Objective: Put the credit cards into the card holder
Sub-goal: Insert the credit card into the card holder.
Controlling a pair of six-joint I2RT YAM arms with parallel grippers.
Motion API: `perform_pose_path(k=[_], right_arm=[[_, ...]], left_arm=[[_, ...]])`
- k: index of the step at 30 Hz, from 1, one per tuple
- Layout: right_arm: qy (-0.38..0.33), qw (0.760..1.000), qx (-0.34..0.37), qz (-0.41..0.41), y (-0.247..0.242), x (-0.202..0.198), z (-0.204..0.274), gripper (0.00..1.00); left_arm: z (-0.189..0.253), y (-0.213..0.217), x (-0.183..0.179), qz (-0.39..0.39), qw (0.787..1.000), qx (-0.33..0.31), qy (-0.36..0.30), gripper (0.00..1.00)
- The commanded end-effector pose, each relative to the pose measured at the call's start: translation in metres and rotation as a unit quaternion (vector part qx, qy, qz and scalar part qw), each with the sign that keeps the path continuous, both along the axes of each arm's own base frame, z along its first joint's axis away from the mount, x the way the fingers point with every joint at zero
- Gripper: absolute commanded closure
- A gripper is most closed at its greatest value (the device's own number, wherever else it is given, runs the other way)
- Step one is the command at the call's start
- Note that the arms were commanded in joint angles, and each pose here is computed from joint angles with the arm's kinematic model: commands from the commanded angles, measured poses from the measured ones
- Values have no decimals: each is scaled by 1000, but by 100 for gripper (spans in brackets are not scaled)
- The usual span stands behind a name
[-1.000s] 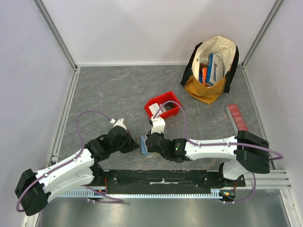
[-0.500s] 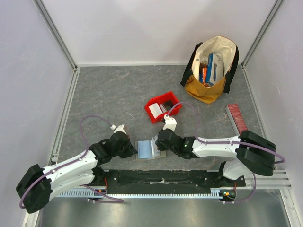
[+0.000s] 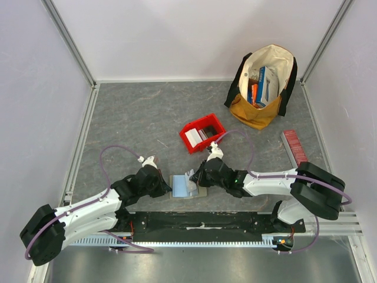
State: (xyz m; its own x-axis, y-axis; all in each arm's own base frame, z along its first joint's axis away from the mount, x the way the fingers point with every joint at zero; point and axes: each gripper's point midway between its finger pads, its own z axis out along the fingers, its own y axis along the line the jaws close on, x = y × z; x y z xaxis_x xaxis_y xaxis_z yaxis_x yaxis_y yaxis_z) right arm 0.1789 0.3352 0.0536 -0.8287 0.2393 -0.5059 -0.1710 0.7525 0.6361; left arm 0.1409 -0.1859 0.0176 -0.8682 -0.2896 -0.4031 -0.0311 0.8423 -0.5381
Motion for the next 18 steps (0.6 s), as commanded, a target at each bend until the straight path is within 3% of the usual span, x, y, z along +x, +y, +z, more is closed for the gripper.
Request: perform_pose_path(k=[1, 9, 18], right_arm=[[15, 999, 38, -18, 3, -1, 7, 100], [24, 997, 47, -54, -15, -3, -2, 100], [27, 997, 67, -35, -4, -6, -1, 100]], left_arm=[[-3, 2, 2, 16, 1000, 1, 1, 98], [-2, 3, 2, 25, 1000, -3, 5, 98], [-3, 2, 3, 26, 1000, -2, 7, 98]])
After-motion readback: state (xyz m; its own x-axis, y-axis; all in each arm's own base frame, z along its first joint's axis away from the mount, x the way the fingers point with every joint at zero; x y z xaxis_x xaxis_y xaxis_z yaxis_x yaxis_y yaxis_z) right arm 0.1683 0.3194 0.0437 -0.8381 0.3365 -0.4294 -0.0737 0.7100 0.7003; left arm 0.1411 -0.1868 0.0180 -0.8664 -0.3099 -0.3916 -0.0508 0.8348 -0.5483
